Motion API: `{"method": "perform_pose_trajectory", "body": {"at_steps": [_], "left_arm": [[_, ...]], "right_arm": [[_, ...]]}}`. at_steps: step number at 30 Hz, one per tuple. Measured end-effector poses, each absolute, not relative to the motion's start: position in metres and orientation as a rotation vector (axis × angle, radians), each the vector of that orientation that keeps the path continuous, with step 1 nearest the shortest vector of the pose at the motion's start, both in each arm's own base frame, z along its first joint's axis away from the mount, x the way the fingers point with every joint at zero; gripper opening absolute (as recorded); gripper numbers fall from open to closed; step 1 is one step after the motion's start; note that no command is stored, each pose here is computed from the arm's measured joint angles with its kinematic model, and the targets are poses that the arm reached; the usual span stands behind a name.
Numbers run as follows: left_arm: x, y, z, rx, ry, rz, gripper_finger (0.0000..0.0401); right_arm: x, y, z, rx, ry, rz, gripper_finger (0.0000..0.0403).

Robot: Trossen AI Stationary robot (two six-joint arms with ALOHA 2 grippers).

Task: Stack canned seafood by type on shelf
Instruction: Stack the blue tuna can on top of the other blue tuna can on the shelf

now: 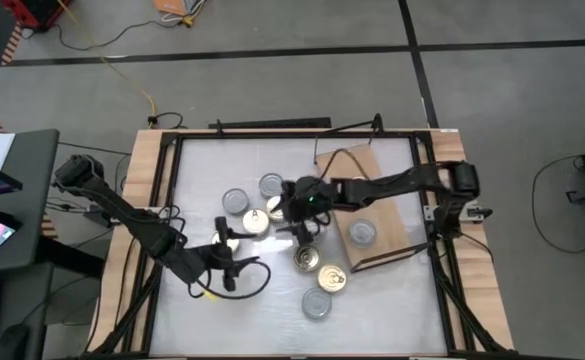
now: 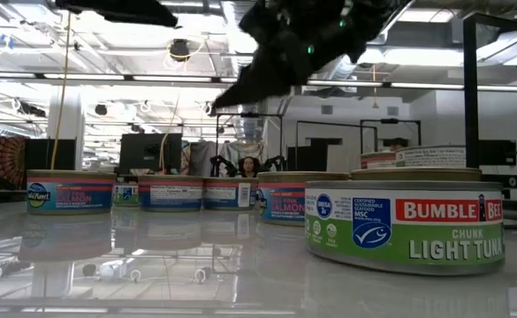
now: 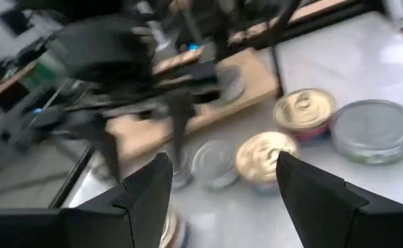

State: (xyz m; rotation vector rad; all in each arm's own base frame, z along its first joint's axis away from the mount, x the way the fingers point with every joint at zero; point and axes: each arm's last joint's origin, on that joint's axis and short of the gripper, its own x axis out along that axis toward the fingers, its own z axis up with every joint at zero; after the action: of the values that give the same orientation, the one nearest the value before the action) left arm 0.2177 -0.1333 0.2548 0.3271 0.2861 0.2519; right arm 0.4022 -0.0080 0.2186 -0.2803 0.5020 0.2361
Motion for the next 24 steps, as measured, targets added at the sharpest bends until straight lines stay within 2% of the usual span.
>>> {"method": "perform_pose_trajectory", "body": {"at_steps": [4, 8, 16, 20, 24], "left_arm": [[0.21, -0.134, 0.257, 0.307, 0.274, 0.334, 0.0249], [0.197, -0.136, 0.265, 0.274, 0.257, 0.326, 0.0249], [0.182, -0.126, 0.266, 0.177, 0.296, 0.347, 0.0249], [0.18, -0.124, 0.265, 0.153, 0.3, 0.363, 0.0249], [0.18, -0.125, 0.264, 0.148, 0.302, 0.361, 0.0249]], "right_arm": [[0.42, 0.007, 0.211, -0.315, 0.53, 0.25, 0.0283], [0.44, 0.026, 0.204, -0.413, 0.582, 0.209, 0.0283], [0.459, 0.044, 0.17, -0.624, 0.676, 0.049, 0.0275], [0.463, 0.043, 0.149, -0.71, 0.723, -0.024, 0.0248], [0.465, 0.042, 0.143, -0.725, 0.727, -0.022, 0.0196]]}}
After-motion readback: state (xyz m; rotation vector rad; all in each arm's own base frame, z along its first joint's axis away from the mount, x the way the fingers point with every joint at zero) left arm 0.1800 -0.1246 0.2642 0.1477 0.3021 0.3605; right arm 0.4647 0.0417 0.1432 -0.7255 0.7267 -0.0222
